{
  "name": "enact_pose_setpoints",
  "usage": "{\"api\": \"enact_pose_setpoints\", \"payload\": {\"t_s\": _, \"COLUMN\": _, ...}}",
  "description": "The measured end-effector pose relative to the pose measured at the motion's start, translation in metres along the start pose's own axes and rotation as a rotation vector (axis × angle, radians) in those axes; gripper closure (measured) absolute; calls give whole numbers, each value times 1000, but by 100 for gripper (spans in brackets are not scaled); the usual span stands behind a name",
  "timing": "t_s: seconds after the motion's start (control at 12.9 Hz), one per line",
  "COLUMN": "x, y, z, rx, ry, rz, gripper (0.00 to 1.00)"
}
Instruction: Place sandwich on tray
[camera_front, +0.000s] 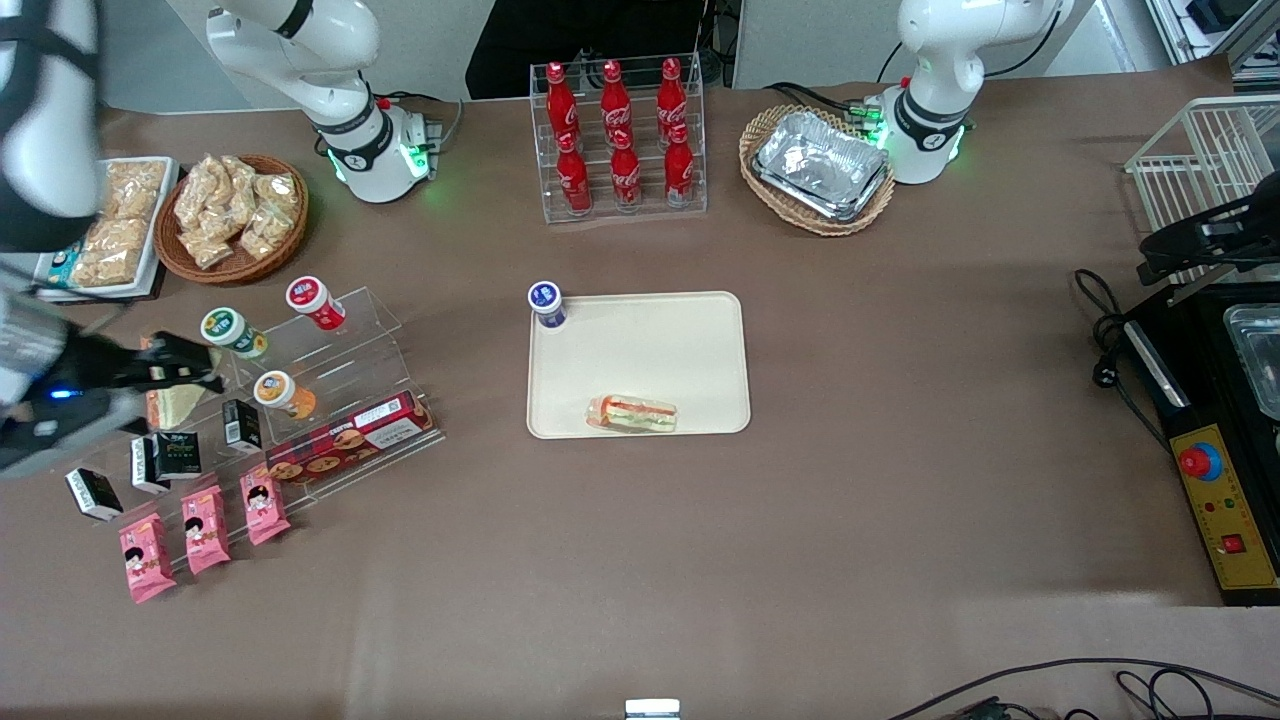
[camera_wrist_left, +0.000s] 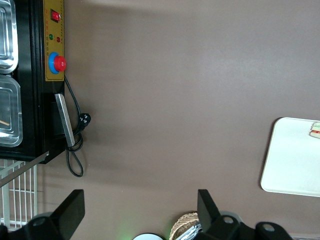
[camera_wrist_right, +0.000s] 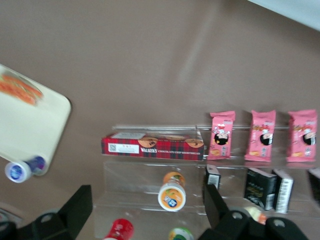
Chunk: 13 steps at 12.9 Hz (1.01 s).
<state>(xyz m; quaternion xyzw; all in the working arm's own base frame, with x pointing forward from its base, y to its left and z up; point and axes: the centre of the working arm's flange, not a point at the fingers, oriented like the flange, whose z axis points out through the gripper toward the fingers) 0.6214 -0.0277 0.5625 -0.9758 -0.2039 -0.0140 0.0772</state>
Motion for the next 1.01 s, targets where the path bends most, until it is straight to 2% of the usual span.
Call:
{"api": "enact_pose_setpoints", "payload": {"t_s": 0.08, "x": -13, "y": 25, "z": -3, "rx": 49, "ry": 33, "rz": 56, "gripper": 0}}
{"api": "enact_pose_setpoints", "payload": {"t_s": 0.15, "x": -23, "y": 44, "z": -6, "rx": 68, "ry": 49, "rz": 90, "gripper": 0}}
{"api": "enact_pose_setpoints", "payload": {"t_s": 0.39, "x": -25, "y": 45, "z": -7, "rx": 67, "ry": 47, "rz": 102, "gripper": 0}}
{"api": "enact_pose_setpoints", "payload": {"t_s": 0.46, "x": -24, "y": 41, "z": -9, "rx": 49, "ry": 37, "rz": 137, "gripper": 0}}
{"api": "enact_pose_setpoints", "payload": {"t_s": 0.62, "x": -28, "y": 25, "z": -17, "rx": 9, "ry": -23, "rz": 334, "gripper": 0}}
{"api": "enact_pose_setpoints", "payload": {"t_s": 0.77, "x": -21, "y": -7, "z": -19, "rx": -24, "ry": -62, "rz": 429, "gripper": 0}}
{"api": "enact_pose_setpoints", "payload": {"t_s": 0.85, "x": -16, "y": -21, "z": -21, "rx": -45, "ry": -64, "rz": 436, "gripper": 0}}
{"api": "enact_pose_setpoints", "payload": {"t_s": 1.01, "x": -12, "y": -30, "z": -24, "rx": -56, "ry": -58, "rz": 442, "gripper": 0}}
